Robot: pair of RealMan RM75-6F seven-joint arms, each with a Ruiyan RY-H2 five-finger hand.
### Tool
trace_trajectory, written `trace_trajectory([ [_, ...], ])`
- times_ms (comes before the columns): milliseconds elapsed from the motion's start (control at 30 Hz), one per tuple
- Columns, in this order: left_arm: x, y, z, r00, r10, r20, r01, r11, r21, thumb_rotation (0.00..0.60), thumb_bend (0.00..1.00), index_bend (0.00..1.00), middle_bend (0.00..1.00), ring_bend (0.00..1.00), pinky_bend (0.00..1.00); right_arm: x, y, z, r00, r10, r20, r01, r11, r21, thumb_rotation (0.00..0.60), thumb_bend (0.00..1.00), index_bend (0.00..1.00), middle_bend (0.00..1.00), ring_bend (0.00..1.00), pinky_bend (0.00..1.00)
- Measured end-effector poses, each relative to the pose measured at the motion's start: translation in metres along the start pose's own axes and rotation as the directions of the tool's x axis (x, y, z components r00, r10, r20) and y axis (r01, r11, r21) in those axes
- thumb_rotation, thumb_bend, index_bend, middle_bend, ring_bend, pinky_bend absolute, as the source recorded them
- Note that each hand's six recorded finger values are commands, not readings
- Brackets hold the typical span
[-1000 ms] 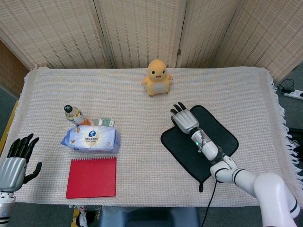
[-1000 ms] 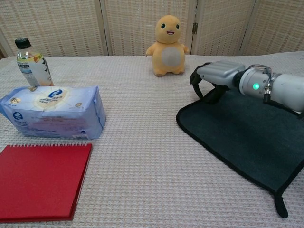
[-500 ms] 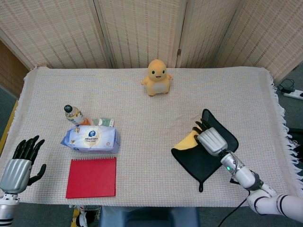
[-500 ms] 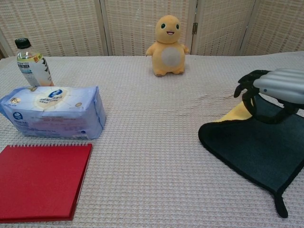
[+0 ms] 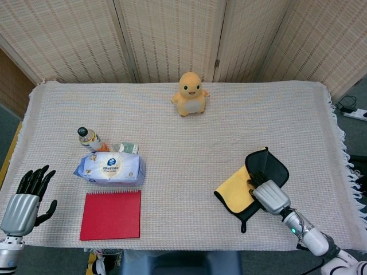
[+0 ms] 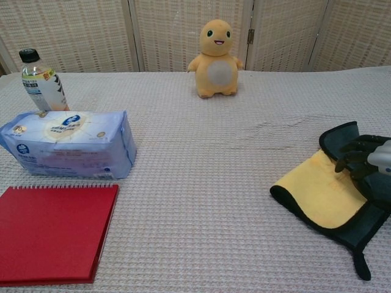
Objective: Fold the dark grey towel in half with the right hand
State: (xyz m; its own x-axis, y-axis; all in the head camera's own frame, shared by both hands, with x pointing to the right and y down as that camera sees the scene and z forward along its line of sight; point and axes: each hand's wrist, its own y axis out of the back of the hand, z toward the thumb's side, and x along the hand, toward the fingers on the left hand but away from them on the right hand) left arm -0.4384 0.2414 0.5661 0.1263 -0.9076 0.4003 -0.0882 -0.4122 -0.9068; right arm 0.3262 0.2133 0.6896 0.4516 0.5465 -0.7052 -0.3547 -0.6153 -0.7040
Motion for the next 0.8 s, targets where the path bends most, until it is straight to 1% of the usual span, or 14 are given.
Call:
trace_trajectory([
  [300, 0.001, -0.001, -0.002, 1.000, -0.003, -0.006, 0.003, 1.000, 0.003, 0.600, 0.50, 0.00, 0.00, 0.00, 0.00, 0.017, -0.013, -0.002, 0.999, 0.034, 0.001, -0.034, 0.999, -0.013, 0.600, 0.47, 0.64, 0.24, 0.07, 0.00],
  [600, 0.002, -0.004, -0.001, 1.000, -0.010, -0.008, 0.010, 1.000, 0.007, 0.600, 0.50, 0.00, 0.00, 0.00, 0.00, 0.016, -0.017, -0.007, 1.000, 0.025, 0.015, -0.025, 0.999, -0.022, 0.600, 0.47, 0.63, 0.23, 0.07, 0.00],
  [633, 0.002, -0.004, -0.001, 1.000, -0.010, -0.009, 0.010, 1.000, 0.007, 0.600, 0.50, 0.00, 0.00, 0.00, 0.00, 0.017, -0.017, -0.007, 1.000, 0.025, 0.015, -0.024, 0.999, -0.024, 0.600, 0.47, 0.59, 0.21, 0.06, 0.00],
  [700, 0.002, -0.004, -0.002, 1.000, -0.009, -0.012, 0.009, 1.000, 0.008, 0.600, 0.50, 0.00, 0.00, 0.00, 0.00, 0.018, -0.018, -0.008, 0.999, 0.031, 0.018, -0.031, 0.999, -0.028, 0.600, 0.47, 0.40, 0.15, 0.03, 0.00],
  [767, 0.003, -0.004, -0.003, 1.000, -0.010, -0.014, 0.010, 1.000, 0.006, 0.600, 0.50, 0.00, 0.00, 0.00, 0.00, 0.019, -0.019, -0.009, 0.999, 0.044, 0.022, -0.043, 0.999, -0.031, 0.600, 0.47, 0.14, 0.10, 0.00, 0.00],
  [800, 0.003, -0.003, -0.003, 1.000, -0.010, -0.014, 0.010, 1.000, 0.006, 0.600, 0.50, 0.00, 0.00, 0.00, 0.00, 0.020, -0.019, -0.009, 0.998, 0.050, 0.023, -0.049, 0.998, -0.036, 0.600, 0.47, 0.06, 0.09, 0.00, 0.00],
])
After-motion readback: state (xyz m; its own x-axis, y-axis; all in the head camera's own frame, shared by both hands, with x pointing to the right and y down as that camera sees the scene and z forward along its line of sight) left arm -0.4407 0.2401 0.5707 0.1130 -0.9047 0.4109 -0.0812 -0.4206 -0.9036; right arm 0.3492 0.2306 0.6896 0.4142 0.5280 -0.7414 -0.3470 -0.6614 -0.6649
